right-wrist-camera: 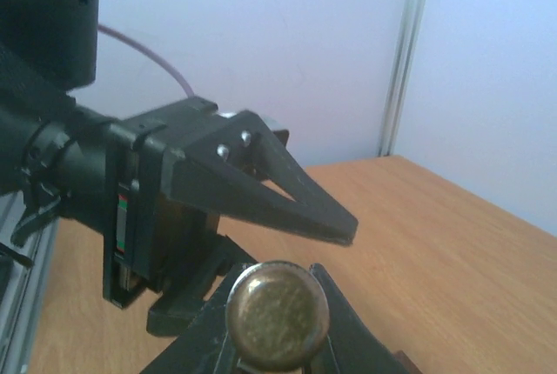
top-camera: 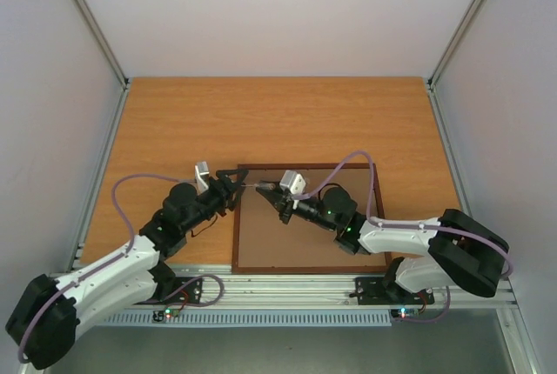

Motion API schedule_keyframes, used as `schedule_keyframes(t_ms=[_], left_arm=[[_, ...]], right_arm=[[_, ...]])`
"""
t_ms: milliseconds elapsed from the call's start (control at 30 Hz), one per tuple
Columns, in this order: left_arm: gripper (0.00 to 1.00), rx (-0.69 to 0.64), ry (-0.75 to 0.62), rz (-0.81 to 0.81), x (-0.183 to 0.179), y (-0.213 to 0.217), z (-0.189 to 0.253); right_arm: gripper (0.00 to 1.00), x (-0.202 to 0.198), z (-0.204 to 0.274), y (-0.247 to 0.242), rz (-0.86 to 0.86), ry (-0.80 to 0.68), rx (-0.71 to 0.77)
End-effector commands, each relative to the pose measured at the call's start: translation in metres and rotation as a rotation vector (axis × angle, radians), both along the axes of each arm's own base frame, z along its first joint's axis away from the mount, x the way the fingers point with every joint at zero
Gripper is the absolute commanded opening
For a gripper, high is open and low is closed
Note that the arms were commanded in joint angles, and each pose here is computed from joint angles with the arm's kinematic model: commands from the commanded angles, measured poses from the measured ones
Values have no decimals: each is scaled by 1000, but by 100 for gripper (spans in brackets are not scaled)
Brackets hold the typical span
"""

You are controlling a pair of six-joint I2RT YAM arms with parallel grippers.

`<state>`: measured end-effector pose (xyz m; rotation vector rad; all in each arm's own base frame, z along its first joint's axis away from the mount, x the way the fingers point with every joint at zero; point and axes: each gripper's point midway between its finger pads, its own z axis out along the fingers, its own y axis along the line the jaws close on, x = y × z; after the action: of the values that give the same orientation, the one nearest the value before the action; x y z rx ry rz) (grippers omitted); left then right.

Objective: Take the photo out of the frame
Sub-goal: Adjust the screwdriver.

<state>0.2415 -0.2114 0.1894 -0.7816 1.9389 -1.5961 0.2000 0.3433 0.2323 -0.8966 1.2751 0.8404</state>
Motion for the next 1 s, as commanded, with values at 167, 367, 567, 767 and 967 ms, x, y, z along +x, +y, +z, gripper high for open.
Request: schedule_keyframes(t_ms=[167,367,567,767,967], left_arm=[[51,-288,12,-25,6,-15,29],[33,-330,9,-27,7,-16,35],[9,-342,-6,-8,8,-12,38],[1,-336,-10,15,11,-10,36],[1,-306,-55,33,15,-8,39]], right_arm=[[1,5,24,1,-84,-113,116],[1,7,15,5,-113,-134,99],[1,9,9,-1,-146,-123,79],[9,6,5,-4,-144,-102,49],[30,-1,-2,-5,-110,-55,-5]])
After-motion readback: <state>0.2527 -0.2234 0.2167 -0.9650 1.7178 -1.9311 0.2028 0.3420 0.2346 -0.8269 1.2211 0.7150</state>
